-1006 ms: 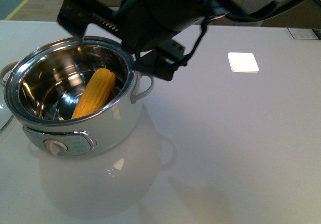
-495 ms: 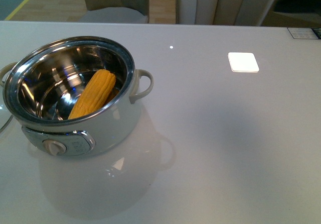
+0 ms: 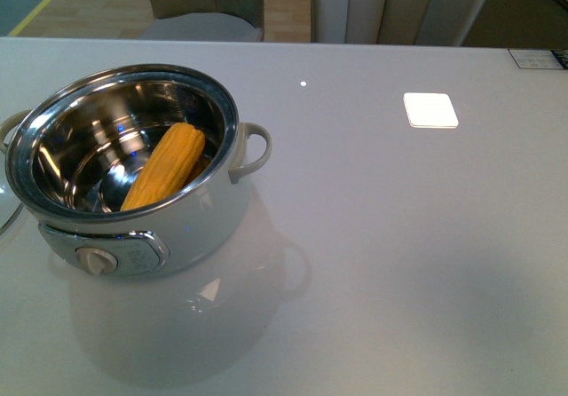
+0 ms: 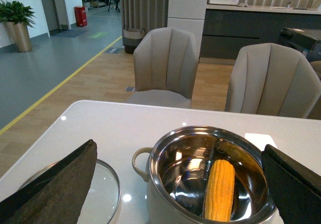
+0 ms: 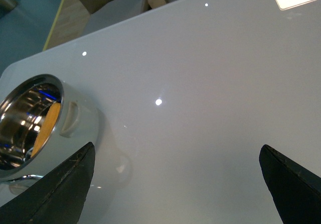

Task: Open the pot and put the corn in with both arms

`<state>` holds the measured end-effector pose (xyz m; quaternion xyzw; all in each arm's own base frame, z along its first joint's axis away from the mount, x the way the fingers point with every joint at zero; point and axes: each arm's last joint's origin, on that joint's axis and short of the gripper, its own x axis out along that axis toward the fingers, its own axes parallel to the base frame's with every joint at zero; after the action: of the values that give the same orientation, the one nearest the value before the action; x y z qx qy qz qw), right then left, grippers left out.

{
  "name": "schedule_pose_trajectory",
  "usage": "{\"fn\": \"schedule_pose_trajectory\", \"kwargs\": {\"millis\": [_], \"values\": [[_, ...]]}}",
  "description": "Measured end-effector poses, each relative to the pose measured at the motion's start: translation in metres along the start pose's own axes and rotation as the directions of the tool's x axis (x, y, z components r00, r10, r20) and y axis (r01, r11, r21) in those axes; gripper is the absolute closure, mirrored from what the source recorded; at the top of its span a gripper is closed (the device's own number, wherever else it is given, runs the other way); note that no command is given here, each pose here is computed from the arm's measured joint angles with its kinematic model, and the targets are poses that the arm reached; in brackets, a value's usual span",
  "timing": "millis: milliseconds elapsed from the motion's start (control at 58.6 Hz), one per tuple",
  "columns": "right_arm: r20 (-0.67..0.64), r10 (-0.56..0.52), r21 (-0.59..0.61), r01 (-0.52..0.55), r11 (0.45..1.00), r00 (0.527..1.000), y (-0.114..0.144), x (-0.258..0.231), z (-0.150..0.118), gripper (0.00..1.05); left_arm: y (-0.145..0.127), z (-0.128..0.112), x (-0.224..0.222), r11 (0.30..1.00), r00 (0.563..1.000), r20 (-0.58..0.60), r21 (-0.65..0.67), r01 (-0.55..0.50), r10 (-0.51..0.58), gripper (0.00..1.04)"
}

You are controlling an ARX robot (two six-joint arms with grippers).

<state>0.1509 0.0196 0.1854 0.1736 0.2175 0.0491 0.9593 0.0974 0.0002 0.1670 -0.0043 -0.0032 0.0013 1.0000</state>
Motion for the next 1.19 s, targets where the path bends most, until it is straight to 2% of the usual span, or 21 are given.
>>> {"fn": "schedule_pose_trajectory", "kwargs": {"millis": [119, 188, 256, 358, 461, 597, 1194], "values": [[0.014, -0.010, -0.016, 0.010, 1.000, 1.000, -0.001, 0.001, -0.001, 0.10, 0.000, 0.000, 0.000, 1.000, 1.000, 0.000, 0.000, 0.000, 0.000, 0.07], [0.293, -0.054, -0.169, 0.107, 0.980, 0.954, -0.007, 0.001, -0.009, 0.26, 0.000, 0.000, 0.000, 1.000, 1.000, 0.000, 0.000, 0.000, 0.000, 0.07], [0.416, -0.020, -0.250, 0.136, 0.959, 0.909, -0.008, -0.007, -0.007, 0.43, 0.000, 0.000, 0.000, 1.000, 1.000, 0.000, 0.000, 0.000, 0.000, 0.07], [0.425, 0.009, -0.295, 0.129, 0.947, 0.905, -0.012, -0.012, -0.008, 0.61, 0.000, 0.000, 0.000, 1.000, 1.000, 0.000, 0.000, 0.000, 0.000, 0.07], [0.424, -0.024, -0.292, 0.161, 0.943, 0.906, -0.021, -0.016, -0.012, 0.79, 0.000, 0.000, 0.000, 1.000, 1.000, 0.000, 0.000, -0.001, 0.001, 0.07], [0.445, -0.010, -0.304, 0.161, 0.939, 0.896, -0.022, -0.018, -0.016, 1.02, 0.000, 0.000, 0.000, 1.000, 1.000, 0.000, 0.000, 0.000, 0.000, 0.07], [0.449, -0.009, -0.308, 0.164, 0.937, 0.894, -0.022, -0.034, -0.022, 1.03, 0.000, 0.000, 0.000, 1.000, 1.000, 0.000, 0.000, 0.000, 0.000, 0.07]]}}
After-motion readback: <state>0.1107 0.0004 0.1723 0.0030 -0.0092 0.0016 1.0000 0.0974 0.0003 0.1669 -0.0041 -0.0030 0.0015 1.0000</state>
